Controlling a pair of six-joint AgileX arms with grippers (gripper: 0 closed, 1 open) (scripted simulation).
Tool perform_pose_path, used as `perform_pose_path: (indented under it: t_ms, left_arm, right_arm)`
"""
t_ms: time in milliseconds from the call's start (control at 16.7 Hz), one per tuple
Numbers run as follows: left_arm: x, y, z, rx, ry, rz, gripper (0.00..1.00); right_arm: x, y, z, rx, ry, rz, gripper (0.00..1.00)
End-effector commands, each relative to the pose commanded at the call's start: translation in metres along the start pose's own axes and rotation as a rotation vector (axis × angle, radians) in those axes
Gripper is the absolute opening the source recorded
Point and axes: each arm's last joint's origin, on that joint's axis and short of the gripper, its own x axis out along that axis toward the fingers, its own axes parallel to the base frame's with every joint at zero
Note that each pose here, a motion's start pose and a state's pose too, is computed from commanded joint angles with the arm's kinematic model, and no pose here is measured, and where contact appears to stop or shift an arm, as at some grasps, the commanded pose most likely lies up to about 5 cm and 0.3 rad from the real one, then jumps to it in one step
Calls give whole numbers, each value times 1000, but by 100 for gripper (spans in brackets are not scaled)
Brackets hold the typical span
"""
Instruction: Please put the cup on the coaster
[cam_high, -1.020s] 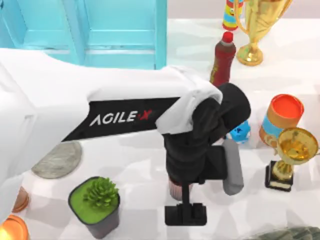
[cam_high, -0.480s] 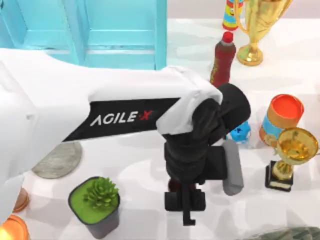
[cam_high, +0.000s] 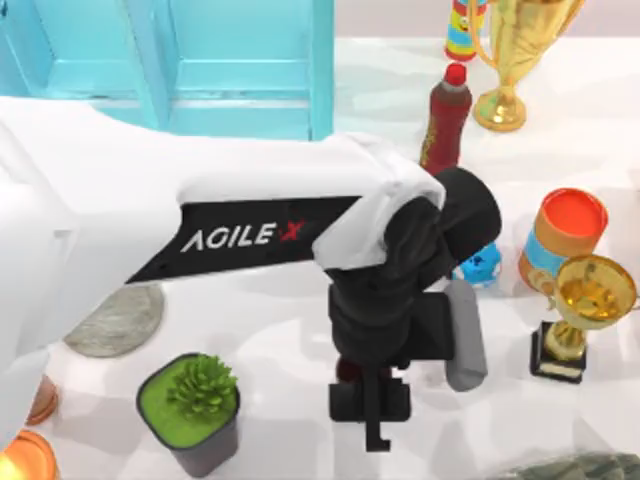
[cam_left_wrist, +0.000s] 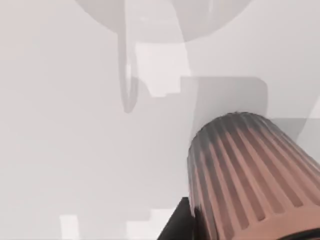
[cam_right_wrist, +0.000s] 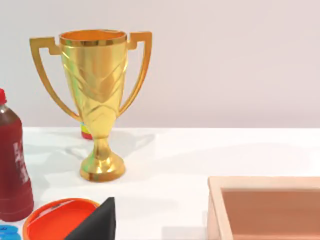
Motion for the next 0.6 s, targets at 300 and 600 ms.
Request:
perform_pose_path:
  t_ms: [300, 600]
  left_arm:
    - [0, 0, 0, 1, 0, 1, 0]
    - [-12, 23, -27, -195, -1, -5, 0]
  right_arm:
    - [0, 0, 0, 0, 0, 0, 100]
    - [0, 0, 0, 0, 0, 0, 100]
